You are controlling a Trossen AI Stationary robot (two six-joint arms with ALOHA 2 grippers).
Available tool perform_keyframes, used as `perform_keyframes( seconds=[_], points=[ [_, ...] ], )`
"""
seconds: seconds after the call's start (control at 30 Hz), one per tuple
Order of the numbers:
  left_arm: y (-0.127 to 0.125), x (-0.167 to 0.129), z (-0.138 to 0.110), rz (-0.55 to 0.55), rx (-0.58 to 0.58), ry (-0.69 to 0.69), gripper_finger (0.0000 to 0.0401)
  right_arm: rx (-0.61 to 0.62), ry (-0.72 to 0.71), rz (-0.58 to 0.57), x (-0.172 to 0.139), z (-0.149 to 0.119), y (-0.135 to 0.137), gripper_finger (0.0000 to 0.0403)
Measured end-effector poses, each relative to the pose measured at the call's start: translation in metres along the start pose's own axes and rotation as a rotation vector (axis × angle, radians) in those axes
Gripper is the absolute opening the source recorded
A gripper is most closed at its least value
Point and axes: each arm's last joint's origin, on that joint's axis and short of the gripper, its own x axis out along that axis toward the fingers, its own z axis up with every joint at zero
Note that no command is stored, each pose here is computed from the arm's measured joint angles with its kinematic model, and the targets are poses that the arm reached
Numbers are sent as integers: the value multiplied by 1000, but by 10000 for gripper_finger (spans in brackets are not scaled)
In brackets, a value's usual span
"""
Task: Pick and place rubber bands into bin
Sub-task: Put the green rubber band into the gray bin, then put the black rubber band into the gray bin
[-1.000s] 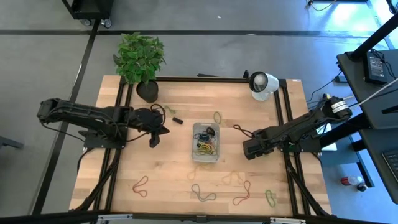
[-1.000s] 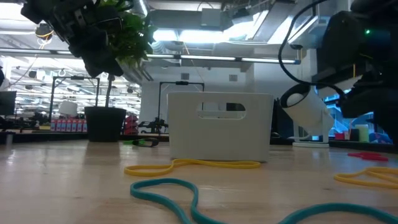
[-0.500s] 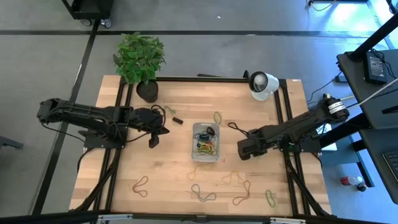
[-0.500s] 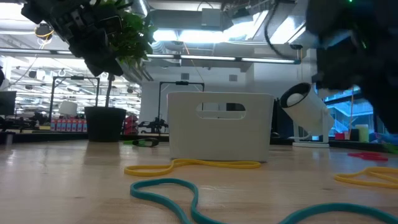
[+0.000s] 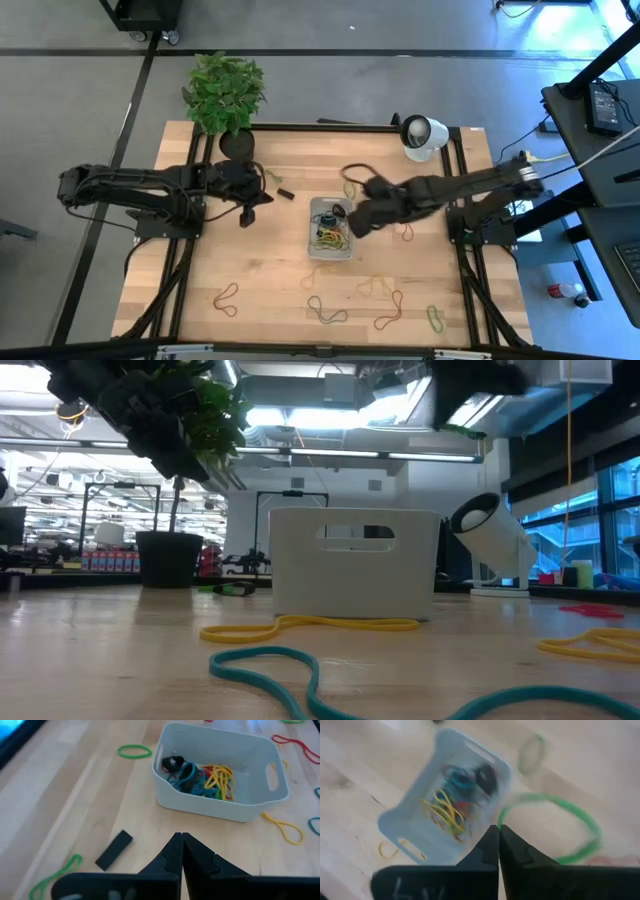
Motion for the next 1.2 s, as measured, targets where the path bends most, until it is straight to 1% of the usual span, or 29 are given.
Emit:
perform_keyframes(
  seconds=[0.13,0.3,0.4,0.47,0.53,0.63,0.77,0.9,1.03,1.2],
  points=[
    [3,0,2,13,13,-15,1,-118,-12,-8,28,24,33,0],
    [4,0,2,3,23,-13,2,-219,32,-2,79,40,62,0],
    [3,0,1,-23,37,-11,1,-242,100,-18,115,39,68,0],
    [3,0,1,-26,38,-9,2,-242,130,-57,133,36,68,0],
    [3,0,1,-26,38,-4,3,-231,150,-91,148,34,68,3],
    [3,0,1,-26,38,-4,1,-216,170,-118,163,31,69,19],
    [3,0,1,-26,38,-3,2,-199,201,-116,169,29,69,58],
    [3,0,1,-26,38,-3,2,-171,194,-107,163,31,68,106],
    [3,0,1,-5,38,-5,1,-163,180,-85,150,36,70,148],
    [3,0,1,0,38,-5,8,-165,160,-51,129,47,75,185]
  ],
)
